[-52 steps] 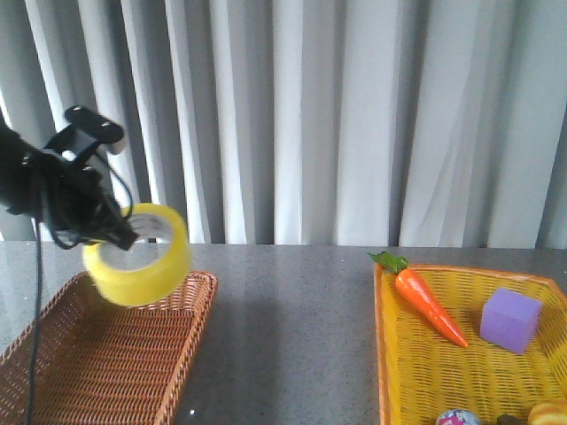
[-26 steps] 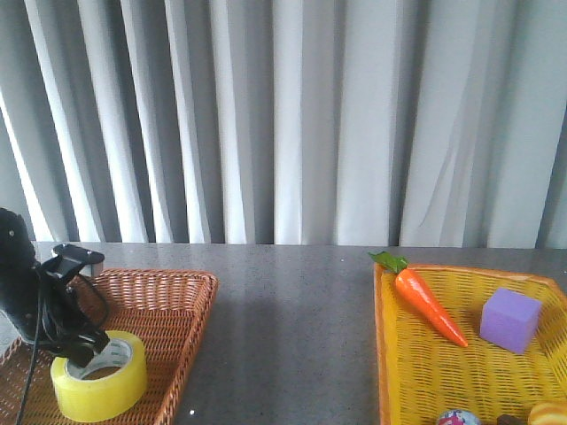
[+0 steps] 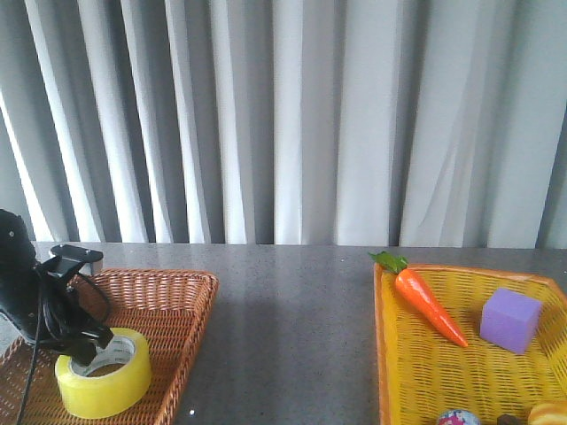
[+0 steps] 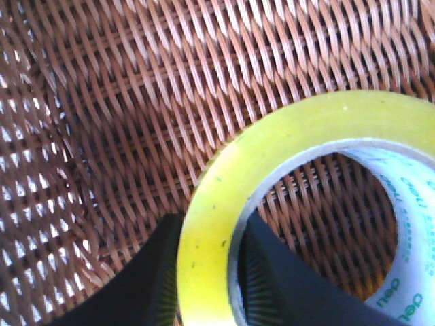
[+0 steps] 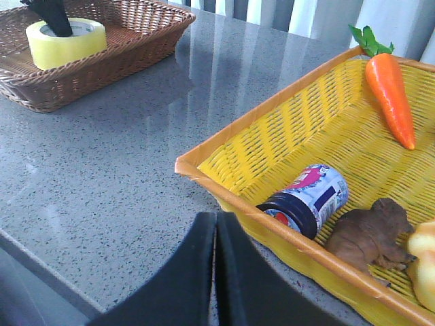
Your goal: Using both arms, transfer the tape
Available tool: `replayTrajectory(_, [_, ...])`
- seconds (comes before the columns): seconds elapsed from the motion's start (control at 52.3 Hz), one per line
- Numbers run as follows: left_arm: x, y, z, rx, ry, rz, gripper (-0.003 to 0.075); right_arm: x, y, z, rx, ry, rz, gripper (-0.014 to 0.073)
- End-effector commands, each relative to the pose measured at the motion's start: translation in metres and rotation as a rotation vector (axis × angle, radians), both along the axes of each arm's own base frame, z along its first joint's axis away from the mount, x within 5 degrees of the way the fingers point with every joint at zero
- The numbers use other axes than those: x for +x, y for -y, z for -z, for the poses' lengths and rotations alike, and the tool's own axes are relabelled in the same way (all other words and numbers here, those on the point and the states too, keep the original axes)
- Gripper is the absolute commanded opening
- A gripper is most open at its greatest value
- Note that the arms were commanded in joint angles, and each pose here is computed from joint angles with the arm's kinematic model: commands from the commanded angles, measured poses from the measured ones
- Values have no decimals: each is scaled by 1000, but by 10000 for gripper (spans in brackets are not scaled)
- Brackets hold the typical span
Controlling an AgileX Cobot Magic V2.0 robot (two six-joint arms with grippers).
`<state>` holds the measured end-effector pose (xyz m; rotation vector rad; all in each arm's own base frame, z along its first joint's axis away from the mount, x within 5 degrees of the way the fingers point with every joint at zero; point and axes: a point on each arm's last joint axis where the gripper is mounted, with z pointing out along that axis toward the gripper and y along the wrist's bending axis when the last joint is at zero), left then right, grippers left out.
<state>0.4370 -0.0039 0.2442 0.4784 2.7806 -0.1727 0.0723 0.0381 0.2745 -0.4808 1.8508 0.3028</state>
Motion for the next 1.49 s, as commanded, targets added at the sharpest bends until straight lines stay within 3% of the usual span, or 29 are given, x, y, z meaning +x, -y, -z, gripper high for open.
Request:
replayTrajectory(0.0, [-5, 6, -30, -55, 62, -33, 108, 2, 1, -14, 34, 71, 20, -5])
replayTrajectory(0.344, [-5, 6, -40, -73, 59, -75, 324, 2, 1, -14, 34, 71, 20, -5])
replayTrajectory(0.688, [-31, 7, -112, -83, 206, -79, 344, 3, 1, -14, 33, 71, 20, -5])
replayTrajectory(0.841, [-66, 9, -159, -95, 287, -66, 286, 3, 1, -14, 33, 72, 20, -5])
replayTrajectory(0.994, [-116, 16, -212, -152, 431, -15, 127, 3, 1, -14, 34, 72, 21, -5])
replayTrajectory(1.108, [-159, 23, -237, -212, 542, 19, -9, 3, 1, -14, 37, 71, 22, -5])
replayTrajectory(1.242, [-212, 26, -235, -256, 645, 18, -7, 3, 1, -15, 67, 73, 34, -5])
replayTrajectory(1.471, [-307, 24, -182, -297, 831, -86, -8, 4, 1, -17, 95, 81, 47, -5])
